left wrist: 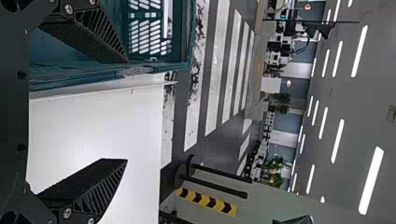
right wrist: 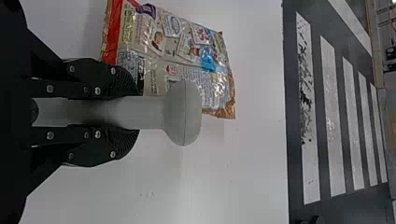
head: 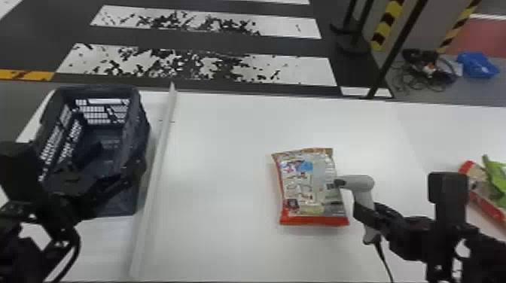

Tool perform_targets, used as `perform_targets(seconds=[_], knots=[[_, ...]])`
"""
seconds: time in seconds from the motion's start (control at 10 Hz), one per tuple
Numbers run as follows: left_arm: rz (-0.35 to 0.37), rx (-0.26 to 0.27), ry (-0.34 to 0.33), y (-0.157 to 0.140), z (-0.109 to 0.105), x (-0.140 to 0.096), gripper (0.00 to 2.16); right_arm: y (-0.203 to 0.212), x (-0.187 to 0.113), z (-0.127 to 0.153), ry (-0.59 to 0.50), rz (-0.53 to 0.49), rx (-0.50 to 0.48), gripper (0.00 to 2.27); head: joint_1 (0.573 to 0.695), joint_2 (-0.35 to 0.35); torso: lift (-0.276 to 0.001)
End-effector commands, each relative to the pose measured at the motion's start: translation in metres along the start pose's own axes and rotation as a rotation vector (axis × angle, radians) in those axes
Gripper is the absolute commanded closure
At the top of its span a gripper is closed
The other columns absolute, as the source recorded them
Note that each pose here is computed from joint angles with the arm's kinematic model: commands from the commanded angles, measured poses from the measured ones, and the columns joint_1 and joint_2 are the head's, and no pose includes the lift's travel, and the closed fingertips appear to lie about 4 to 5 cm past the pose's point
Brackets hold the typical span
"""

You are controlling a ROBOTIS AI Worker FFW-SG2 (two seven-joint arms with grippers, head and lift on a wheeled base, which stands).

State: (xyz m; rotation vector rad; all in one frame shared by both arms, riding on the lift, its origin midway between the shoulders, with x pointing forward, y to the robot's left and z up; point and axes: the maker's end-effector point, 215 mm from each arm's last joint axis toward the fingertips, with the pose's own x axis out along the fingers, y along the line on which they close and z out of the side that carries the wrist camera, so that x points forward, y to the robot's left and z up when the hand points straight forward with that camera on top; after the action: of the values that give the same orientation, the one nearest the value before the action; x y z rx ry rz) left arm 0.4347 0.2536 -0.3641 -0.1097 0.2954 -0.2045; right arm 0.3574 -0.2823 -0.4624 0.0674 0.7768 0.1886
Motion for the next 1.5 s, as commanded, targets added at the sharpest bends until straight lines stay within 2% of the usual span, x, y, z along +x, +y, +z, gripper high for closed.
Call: perform_targets(seconds=[0.0,0.3,0.8,1.1,1.4], knots=[[0.001,-0.003,0.0,0.0,0.0,0.0,0.12,0.014,0.001,-0.002,0.013,0.019,-0.009,2.25,0.695,-0.049,-0.095],[0.003,-0.004,0.001,0.001,-0.001,0.0,0.13,0.023,0.003,-0.007,0.032,0.032,-0.015,2.25,0.695,-0.012,-0.095],[0.001,-0.005,0.0,0.001,-0.001,0.002,0.13,0.023,0.004,-0.002,0.023,0.03,-0.02,2.25,0.695,-0.006,-0.095],[0.001,-0.004,-0.001,0.001,0.0,0.002,0.13,-0.019,0.004,0.014,-0.005,-0.042,0.002,2.25,0.695,-0.021,-0.095],[-0.002,-0.005,0.002,0.0,-0.001,0.002,0.13,-0.078,0.016,0.018,0.004,-0.117,0.027,2.25,0.695,-0.089,-0.095]])
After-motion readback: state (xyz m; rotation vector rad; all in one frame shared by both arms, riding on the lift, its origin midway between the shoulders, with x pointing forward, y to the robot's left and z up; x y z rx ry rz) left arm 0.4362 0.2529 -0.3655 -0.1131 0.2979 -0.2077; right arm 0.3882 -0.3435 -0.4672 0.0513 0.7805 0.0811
